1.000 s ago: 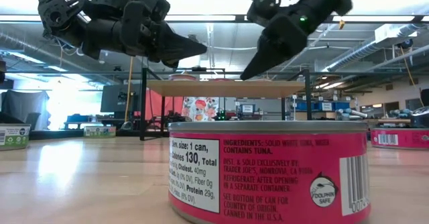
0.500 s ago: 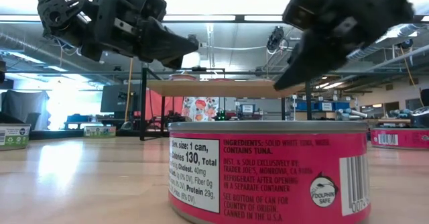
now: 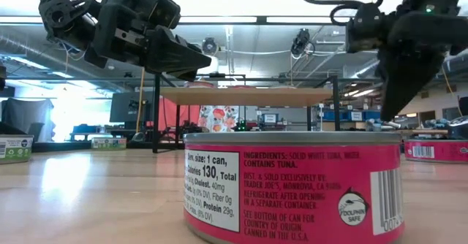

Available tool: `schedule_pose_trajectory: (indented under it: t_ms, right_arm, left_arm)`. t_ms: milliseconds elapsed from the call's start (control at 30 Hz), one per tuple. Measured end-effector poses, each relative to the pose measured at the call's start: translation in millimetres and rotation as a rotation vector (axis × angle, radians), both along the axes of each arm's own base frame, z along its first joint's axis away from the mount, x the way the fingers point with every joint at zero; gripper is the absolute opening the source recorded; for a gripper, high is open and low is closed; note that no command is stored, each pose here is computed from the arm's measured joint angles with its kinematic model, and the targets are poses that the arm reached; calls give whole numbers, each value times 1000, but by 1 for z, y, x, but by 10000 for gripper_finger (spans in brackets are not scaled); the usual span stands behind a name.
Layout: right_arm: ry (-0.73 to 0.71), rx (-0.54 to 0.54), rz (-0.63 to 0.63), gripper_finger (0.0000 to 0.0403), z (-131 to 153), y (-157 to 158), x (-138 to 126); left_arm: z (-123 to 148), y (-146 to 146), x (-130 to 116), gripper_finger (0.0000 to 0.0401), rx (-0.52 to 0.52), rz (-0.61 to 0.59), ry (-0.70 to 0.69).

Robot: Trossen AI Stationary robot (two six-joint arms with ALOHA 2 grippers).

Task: Stack canned seafood by type on shelf
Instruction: Stack the red tuna can on top of the other red tuna can on the shelf

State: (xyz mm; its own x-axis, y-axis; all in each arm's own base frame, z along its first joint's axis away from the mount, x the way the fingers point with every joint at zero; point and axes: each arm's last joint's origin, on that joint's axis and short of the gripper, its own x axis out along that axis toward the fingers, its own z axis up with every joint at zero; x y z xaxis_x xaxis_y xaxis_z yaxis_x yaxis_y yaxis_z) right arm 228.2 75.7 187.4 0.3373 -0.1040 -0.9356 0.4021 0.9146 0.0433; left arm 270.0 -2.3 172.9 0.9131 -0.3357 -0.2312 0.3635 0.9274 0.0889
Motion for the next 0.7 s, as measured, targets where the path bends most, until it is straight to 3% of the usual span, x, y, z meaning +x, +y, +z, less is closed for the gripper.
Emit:
schedule_pose_trajectory:
  t_ms: [300, 533, 700]
  right_arm:
    - [270, -84, -322, 93, 8, -25, -25]
    - [324, -66, -409, 143, -7, -39, -32]
    - [329, -57, -428, 149, -23, -46, -38]
  left_arm:
    - [0, 0, 0, 1, -3, 1, 6]
    - [-1, 0, 0, 1, -4, 2, 10]
    - [-2, 0, -1, 1, -5, 2, 27]
